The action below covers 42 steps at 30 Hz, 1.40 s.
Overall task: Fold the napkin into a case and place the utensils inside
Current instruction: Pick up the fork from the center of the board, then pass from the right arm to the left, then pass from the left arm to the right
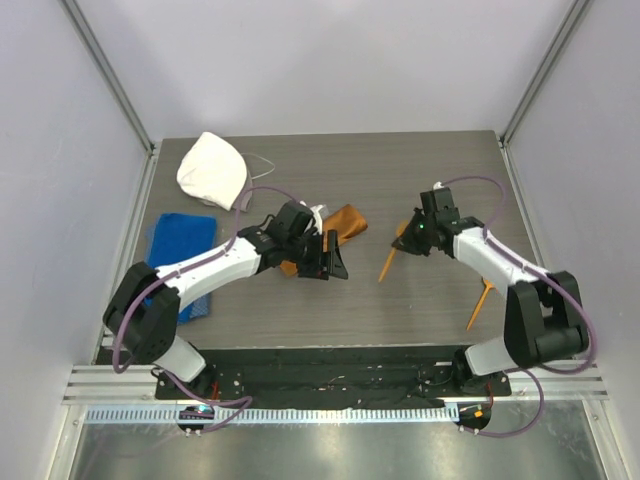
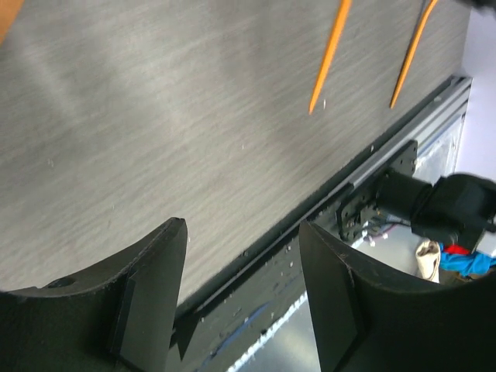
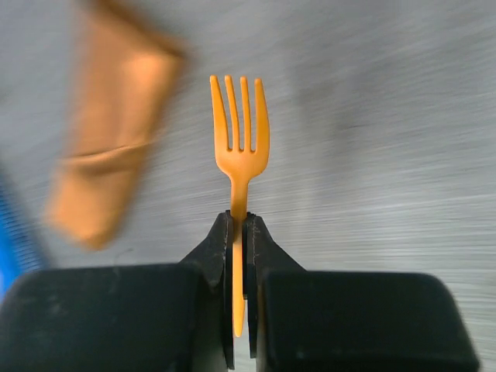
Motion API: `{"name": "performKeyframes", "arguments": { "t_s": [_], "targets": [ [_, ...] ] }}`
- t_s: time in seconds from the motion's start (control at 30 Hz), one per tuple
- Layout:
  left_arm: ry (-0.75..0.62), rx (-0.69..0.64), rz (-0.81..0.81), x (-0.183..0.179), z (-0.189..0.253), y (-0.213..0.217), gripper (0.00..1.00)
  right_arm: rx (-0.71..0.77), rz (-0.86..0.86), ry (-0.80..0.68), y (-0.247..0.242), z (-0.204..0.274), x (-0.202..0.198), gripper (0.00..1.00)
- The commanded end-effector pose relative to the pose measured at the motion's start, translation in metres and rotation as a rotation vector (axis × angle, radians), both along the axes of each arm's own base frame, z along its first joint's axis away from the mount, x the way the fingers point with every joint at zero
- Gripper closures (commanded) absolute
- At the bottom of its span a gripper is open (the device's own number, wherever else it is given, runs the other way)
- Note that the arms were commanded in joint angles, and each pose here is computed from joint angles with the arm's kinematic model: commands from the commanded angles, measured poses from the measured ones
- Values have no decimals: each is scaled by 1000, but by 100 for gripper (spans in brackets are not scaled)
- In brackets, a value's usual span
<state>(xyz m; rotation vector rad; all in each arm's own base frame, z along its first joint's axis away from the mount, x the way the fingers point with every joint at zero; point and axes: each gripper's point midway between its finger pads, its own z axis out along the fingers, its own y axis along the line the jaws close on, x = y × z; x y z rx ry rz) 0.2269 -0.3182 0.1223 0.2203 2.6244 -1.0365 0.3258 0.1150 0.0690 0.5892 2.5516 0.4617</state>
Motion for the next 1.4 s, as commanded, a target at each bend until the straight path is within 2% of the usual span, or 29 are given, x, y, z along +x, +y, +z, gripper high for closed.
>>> {"name": "performKeyframes", "arguments": {
  "t_s": [0.0,0.23,0.43,0.47,0.53,0.57,0.63,0.67,0.77,0.83,1.37],
  "targets": [
    [-116,-88,1,28,32,-27,35,266,-108,-200,64,74,21,99],
    [-114,-91,1,30,33,-31,35,350,-107,-207,109,85,17,99],
    [-97,-26,23,33,17,-25,43,423,-81,-209,128,92,11,99],
    [-90,-13,23,33,14,-23,53,430,-68,-209,132,94,9,99],
    [-104,25,32,38,10,-18,67,434,-54,-209,133,95,7,99],
    [-100,43,27,36,8,-16,79,432,-51,-214,133,95,7,94],
    [-124,60,23,40,11,-11,89,401,-21,-237,130,97,6,83],
    [-121,68,18,38,11,-9,91,384,-16,-256,126,99,10,69],
    [-140,92,14,38,12,-2,94,358,39,-273,121,103,14,45],
    [-150,90,7,36,15,0,95,314,54,-255,114,97,17,41],
    [-136,93,-39,27,12,2,95,350,155,-190,148,84,28,41]
  ]
}}
